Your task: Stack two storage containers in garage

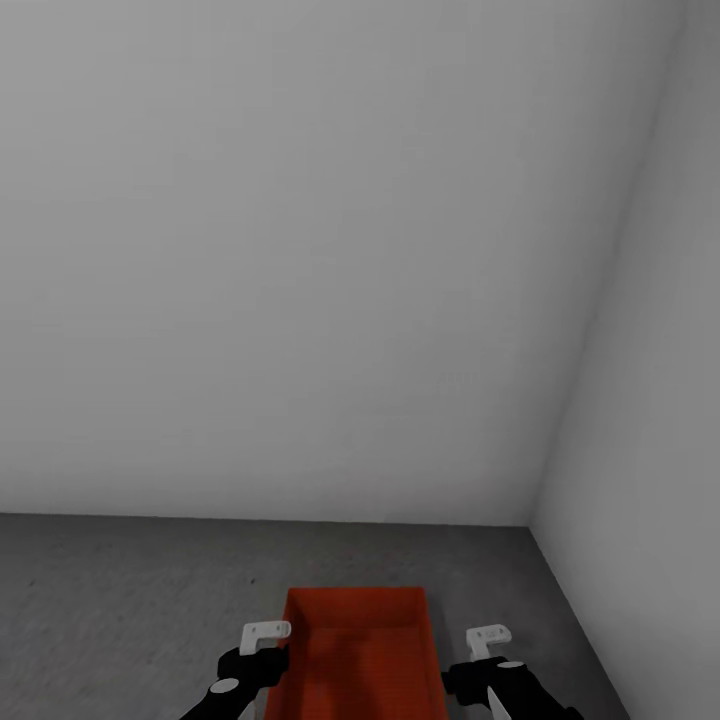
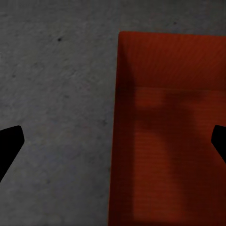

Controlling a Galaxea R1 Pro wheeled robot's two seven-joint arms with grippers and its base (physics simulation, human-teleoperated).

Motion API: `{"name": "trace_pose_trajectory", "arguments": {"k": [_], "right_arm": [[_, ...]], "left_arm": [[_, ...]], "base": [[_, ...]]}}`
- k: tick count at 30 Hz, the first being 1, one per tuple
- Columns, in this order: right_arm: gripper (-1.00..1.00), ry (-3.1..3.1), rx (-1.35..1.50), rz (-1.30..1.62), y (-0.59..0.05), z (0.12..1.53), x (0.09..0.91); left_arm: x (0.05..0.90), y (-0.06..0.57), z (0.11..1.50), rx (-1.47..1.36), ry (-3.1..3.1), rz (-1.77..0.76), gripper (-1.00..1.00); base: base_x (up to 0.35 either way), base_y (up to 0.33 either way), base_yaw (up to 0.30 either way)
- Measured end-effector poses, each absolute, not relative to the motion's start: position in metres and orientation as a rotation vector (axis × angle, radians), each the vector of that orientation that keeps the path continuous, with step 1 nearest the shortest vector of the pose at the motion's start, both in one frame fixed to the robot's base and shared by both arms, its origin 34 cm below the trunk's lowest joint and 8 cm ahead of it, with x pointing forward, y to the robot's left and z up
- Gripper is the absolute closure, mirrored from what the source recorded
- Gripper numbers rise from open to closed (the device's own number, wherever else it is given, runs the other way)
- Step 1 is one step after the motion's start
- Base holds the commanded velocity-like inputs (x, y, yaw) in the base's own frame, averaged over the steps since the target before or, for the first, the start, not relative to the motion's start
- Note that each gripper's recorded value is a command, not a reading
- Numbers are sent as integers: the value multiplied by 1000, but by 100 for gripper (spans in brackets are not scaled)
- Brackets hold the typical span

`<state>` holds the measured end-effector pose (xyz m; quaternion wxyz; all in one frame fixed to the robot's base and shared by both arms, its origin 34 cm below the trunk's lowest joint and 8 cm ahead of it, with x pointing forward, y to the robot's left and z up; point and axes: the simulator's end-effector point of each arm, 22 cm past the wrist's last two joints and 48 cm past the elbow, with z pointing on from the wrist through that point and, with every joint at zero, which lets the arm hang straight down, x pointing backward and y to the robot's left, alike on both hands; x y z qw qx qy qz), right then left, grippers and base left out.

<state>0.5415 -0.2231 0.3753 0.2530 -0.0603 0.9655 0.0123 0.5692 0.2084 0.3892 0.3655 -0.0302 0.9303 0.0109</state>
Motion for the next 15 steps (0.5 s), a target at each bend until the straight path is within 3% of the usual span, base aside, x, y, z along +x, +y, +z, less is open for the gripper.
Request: {"name": "trace_pose_trajectory", "arguments": {"k": [15], "right_arm": [[-100,2625,-164,33,-223,384,543]], "left_arm": [[571,208,398,-77,2392,25,-100]], "base": [[0,0,0]]}}
